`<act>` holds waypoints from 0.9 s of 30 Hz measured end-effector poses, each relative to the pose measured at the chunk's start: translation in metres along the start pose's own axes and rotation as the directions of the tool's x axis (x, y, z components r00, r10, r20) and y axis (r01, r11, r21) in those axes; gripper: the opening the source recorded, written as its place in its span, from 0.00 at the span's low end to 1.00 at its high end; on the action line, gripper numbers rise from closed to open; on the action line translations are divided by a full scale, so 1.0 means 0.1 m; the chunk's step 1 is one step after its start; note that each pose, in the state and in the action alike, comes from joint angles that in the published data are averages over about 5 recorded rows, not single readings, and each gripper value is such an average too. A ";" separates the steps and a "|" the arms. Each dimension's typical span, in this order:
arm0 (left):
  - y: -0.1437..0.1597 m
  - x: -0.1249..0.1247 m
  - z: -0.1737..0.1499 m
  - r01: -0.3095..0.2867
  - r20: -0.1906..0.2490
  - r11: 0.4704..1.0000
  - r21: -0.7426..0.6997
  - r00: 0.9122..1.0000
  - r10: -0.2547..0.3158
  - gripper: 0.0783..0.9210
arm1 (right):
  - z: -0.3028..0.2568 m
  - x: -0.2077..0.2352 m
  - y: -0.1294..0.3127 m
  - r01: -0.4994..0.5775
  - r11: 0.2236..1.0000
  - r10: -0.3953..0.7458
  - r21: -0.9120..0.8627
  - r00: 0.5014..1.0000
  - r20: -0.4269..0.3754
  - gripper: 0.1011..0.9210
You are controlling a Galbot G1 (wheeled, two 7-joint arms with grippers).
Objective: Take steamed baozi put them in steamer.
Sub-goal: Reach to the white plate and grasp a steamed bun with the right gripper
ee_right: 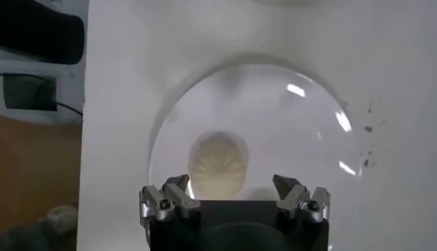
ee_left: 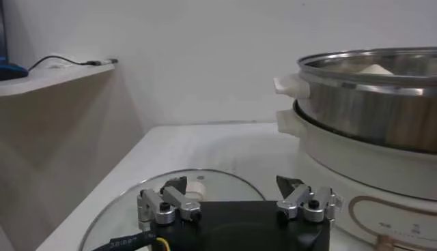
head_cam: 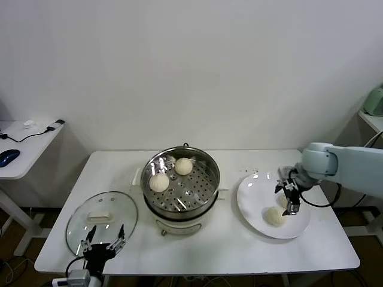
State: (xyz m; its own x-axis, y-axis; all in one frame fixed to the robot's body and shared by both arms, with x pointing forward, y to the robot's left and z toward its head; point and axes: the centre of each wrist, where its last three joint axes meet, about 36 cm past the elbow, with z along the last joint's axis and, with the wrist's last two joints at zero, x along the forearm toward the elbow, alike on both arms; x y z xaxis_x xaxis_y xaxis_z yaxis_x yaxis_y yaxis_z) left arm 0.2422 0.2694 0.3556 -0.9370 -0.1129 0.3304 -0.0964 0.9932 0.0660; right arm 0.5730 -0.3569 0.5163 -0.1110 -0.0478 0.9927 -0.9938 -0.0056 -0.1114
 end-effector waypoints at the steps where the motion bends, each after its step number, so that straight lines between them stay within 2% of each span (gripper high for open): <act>1: 0.00 0.00 0.00 0.001 0.000 1.000 0.000 1.000 -0.001 0.88 | 0.01 -0.05 0.01 0.001 1.000 -0.001 -0.005 1.000 -0.002 0.88; 19: 0.03 -0.02 0.04 0.008 -0.013 1.000 0.003 1.000 -0.008 0.88 | -0.01 -0.60 0.03 0.008 0.998 -0.010 -0.062 1.000 -0.025 0.88; 22: 0.03 -0.03 0.04 0.009 -0.013 1.000 0.004 1.000 -0.009 0.88 | -0.02 -0.63 0.02 0.002 0.998 -0.004 -0.068 1.000 -0.027 0.83; 27: 0.03 -0.05 0.03 0.009 -0.011 1.000 0.004 1.000 -0.009 0.88 | -0.04 -0.63 -0.01 -0.006 0.997 0.005 -0.071 1.000 -0.019 0.67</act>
State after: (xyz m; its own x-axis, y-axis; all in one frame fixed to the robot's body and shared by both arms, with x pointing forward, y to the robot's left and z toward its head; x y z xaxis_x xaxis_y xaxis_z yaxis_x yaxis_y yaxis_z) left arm 0.2453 0.2726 0.3515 -0.9325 -0.1220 0.3400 -0.1060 0.9922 0.0653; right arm 0.5808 -0.3494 0.4540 -0.1163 -0.0292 0.9928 -0.9913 0.0654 -0.1142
